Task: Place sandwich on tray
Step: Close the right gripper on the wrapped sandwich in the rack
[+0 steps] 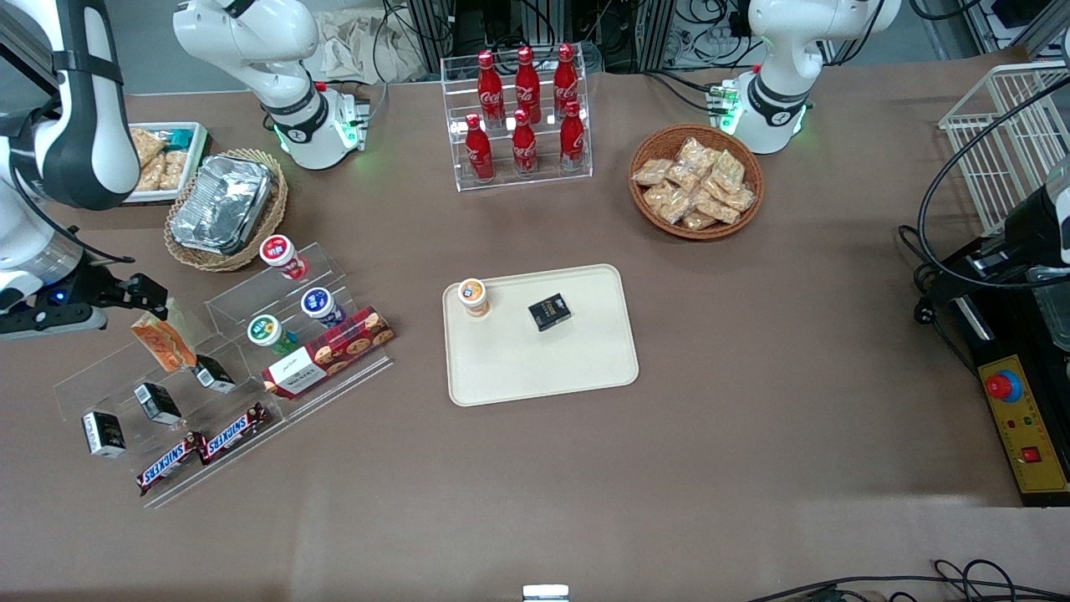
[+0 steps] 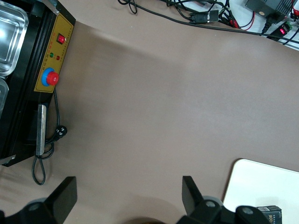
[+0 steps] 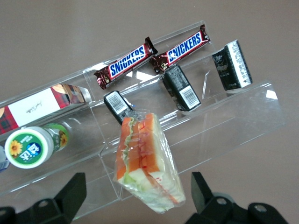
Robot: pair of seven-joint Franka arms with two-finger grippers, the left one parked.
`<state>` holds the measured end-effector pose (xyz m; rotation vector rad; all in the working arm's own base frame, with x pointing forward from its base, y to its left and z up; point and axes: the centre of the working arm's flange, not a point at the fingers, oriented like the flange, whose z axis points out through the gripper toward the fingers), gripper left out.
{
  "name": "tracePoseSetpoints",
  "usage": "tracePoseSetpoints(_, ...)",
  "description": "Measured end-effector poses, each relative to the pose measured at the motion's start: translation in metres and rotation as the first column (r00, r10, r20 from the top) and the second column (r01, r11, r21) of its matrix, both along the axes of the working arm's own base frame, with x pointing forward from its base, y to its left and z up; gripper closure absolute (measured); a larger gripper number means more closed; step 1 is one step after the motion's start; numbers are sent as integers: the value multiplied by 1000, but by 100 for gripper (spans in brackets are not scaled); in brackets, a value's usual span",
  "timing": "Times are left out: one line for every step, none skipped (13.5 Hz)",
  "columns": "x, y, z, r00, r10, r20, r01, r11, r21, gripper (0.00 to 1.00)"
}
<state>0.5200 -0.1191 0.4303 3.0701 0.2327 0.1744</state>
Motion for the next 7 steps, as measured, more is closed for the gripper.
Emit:
tracePoseSetpoints(-2,0,-4,1000,8,-3,-8,1000,0,0)
tracePoseSetpoints(-3,1,-7,1000,15,-8,-15,1000,0,0)
tracePoseSetpoints(-4,1,-10,1000,23,-14,-23,1000,1,0)
tracePoseSetpoints(-6,1,-13,999,28,-20,-28,1000,2,0)
tracePoseSetpoints(-7,2,-16,999,34,-25,-34,999,2,0)
tracePoseSetpoints(-8,2,-19,998,49,-29,-49,999,2,0)
tracePoseSetpoints(-8,2,-21,997,68,-27,-68,998,0,0)
